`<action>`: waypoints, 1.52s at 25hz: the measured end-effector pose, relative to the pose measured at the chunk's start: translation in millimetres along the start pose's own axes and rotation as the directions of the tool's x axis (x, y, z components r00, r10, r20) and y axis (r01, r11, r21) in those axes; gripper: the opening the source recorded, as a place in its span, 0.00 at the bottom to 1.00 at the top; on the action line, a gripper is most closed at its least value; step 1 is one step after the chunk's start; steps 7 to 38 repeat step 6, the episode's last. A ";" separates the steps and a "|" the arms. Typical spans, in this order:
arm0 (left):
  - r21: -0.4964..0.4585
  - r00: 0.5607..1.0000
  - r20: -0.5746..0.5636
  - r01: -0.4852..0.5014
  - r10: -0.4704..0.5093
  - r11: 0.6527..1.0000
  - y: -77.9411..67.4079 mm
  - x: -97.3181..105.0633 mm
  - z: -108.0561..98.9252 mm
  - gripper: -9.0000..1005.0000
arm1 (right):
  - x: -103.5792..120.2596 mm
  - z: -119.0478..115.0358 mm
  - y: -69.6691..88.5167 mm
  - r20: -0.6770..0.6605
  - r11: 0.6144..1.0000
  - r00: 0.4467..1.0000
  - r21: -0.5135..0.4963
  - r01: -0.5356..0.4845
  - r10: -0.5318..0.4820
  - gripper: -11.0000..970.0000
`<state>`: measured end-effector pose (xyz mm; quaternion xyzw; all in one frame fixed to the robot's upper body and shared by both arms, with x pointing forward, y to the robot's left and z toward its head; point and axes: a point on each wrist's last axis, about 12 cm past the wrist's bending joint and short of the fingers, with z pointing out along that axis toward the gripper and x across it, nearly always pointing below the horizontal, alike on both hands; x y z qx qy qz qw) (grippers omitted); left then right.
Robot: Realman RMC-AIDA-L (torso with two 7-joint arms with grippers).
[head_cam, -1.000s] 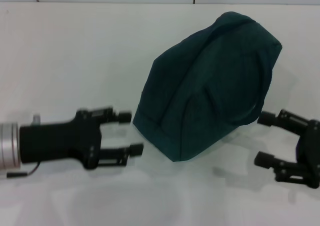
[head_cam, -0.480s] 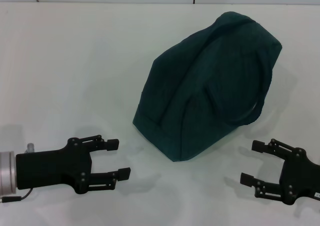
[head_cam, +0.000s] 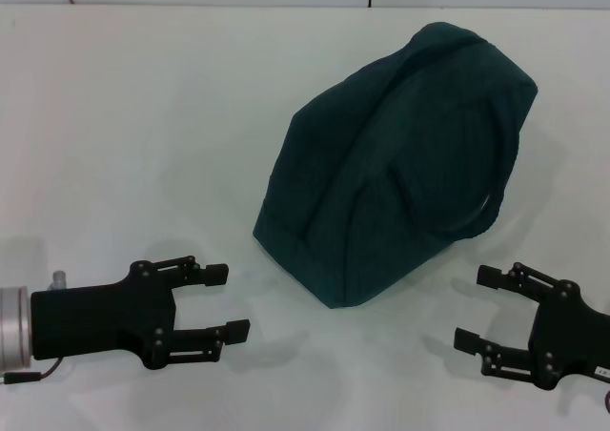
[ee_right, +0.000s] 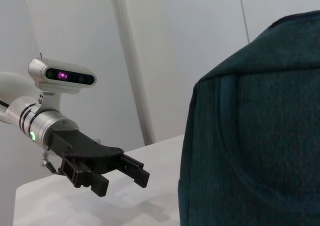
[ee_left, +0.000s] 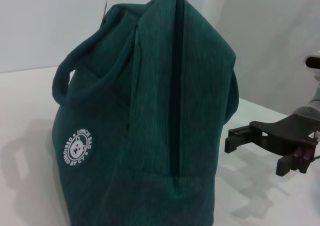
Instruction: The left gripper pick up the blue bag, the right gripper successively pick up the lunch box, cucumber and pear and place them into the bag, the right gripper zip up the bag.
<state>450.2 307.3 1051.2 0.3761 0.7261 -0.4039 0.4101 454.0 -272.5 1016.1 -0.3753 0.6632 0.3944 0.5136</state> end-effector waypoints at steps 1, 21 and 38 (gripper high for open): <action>0.000 1.000 0.000 -0.001 0.001 1.000 0.0 -0.1 0.0 0.79 | 0.2 0.0 0.4 0.001 1.000 1.000 0.001 0.003 -0.003 0.88; 0.002 1.000 0.001 -0.004 0.004 1.000 0.3 -1.1 0.1 0.79 | -0.5 0.6 0.9 0.010 1.000 1.000 0.001 0.008 -0.008 0.88; 0.002 1.000 0.001 -0.004 0.004 1.000 0.3 -1.1 0.1 0.79 | -0.5 0.6 0.9 0.010 1.000 1.000 0.001 0.008 -0.008 0.88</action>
